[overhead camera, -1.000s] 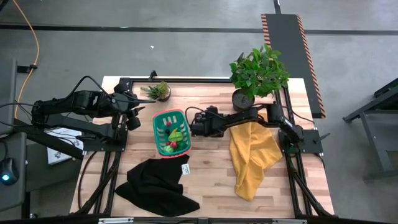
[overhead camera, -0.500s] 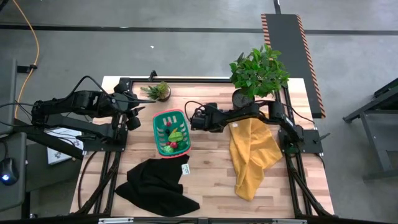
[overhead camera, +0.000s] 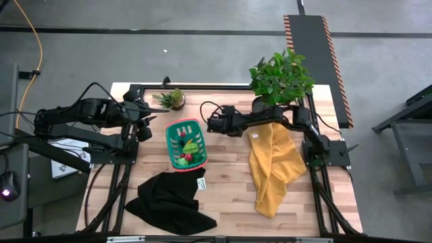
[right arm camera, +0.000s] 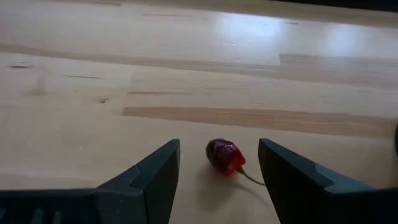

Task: Pick and placing Produce into tupperware
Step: Put the red cherry in the green basket

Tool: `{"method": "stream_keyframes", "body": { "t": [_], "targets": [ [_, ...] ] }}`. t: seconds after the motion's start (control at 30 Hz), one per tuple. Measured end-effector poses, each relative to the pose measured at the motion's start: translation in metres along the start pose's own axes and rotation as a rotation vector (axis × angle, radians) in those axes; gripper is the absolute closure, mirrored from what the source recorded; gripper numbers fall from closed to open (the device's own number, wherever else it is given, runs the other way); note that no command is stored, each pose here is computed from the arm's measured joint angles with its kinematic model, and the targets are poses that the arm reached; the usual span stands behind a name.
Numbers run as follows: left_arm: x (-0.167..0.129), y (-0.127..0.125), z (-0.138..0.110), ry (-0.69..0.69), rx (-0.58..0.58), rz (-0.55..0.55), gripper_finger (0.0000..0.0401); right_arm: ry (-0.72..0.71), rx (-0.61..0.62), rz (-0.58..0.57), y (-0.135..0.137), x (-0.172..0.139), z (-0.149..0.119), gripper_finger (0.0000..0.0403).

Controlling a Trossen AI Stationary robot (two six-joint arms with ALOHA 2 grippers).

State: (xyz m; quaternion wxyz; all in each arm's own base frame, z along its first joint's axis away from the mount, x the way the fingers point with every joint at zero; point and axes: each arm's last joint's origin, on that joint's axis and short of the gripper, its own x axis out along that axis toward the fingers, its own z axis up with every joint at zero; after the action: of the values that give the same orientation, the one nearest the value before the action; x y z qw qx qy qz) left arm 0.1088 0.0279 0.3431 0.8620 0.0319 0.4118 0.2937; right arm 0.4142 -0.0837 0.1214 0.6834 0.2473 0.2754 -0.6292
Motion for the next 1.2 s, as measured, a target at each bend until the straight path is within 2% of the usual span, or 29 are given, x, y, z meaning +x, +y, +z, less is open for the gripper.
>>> {"method": "stream_keyframes", "body": {
  "t": [0.63, 0.73, 1.2],
  "targets": [
    [0.0, 0.0, -0.001, 0.007, 0.003, 0.0, 0.029, 0.031, -0.002, -0.027, -0.007, 0.009, 0.004, 0.0192],
    [0.0, 0.0, -0.001, 0.01, 0.005, 0.001, 0.029, 0.079, 0.002, -0.014, -0.007, 0.011, 0.004, 0.0192],
    [0.0, 0.0, -0.002, 0.017, 0.002, 0.001, 0.029, 0.076, -0.01, 0.0, -0.006, 0.017, 0.006, 0.0192]
  ]
}}
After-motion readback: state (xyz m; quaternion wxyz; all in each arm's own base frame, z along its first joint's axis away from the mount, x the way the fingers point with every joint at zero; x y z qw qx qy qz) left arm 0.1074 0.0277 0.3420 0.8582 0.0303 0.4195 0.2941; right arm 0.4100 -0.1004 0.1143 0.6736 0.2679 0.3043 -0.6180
